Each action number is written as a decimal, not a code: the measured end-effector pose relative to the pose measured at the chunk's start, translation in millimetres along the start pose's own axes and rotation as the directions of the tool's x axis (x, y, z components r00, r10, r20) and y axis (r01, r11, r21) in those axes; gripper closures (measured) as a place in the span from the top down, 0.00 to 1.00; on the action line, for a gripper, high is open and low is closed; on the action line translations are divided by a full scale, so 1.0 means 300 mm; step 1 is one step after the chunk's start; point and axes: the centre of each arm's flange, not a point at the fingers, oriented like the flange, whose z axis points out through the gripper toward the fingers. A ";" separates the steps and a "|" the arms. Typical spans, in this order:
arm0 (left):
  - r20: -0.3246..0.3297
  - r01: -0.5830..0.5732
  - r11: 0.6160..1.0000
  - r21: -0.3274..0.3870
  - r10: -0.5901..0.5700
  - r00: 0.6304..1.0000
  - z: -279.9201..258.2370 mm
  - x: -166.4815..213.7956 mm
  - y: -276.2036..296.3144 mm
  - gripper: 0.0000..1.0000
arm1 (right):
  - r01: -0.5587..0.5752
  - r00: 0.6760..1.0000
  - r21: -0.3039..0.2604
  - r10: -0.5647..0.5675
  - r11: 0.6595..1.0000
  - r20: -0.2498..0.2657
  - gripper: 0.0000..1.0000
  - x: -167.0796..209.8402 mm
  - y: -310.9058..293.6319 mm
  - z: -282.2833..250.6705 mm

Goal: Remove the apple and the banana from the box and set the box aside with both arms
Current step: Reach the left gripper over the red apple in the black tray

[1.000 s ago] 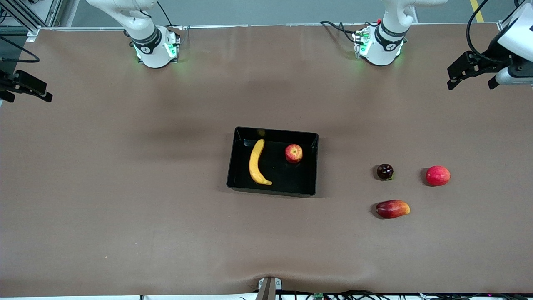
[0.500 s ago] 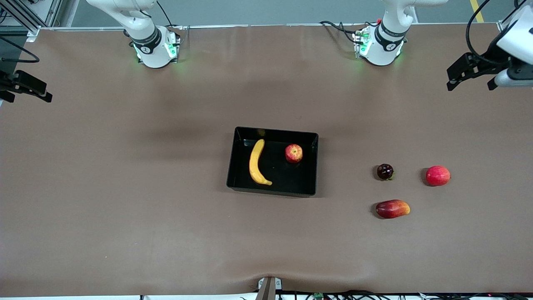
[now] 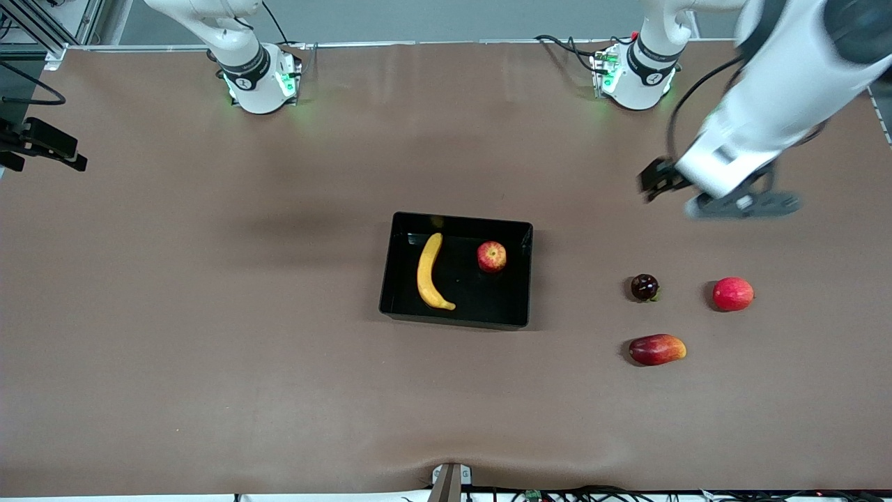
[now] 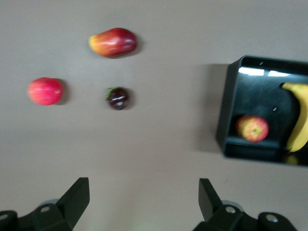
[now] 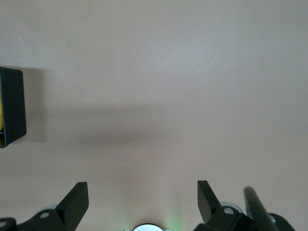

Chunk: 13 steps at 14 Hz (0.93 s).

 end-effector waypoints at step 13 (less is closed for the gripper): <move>0.026 0.180 0.983 -0.045 -0.179 0.983 0.843 -0.024 0.710 1.00 | -0.003 1.000 0.000 0.003 1.000 0.000 1.00 0.000 0.005 0.000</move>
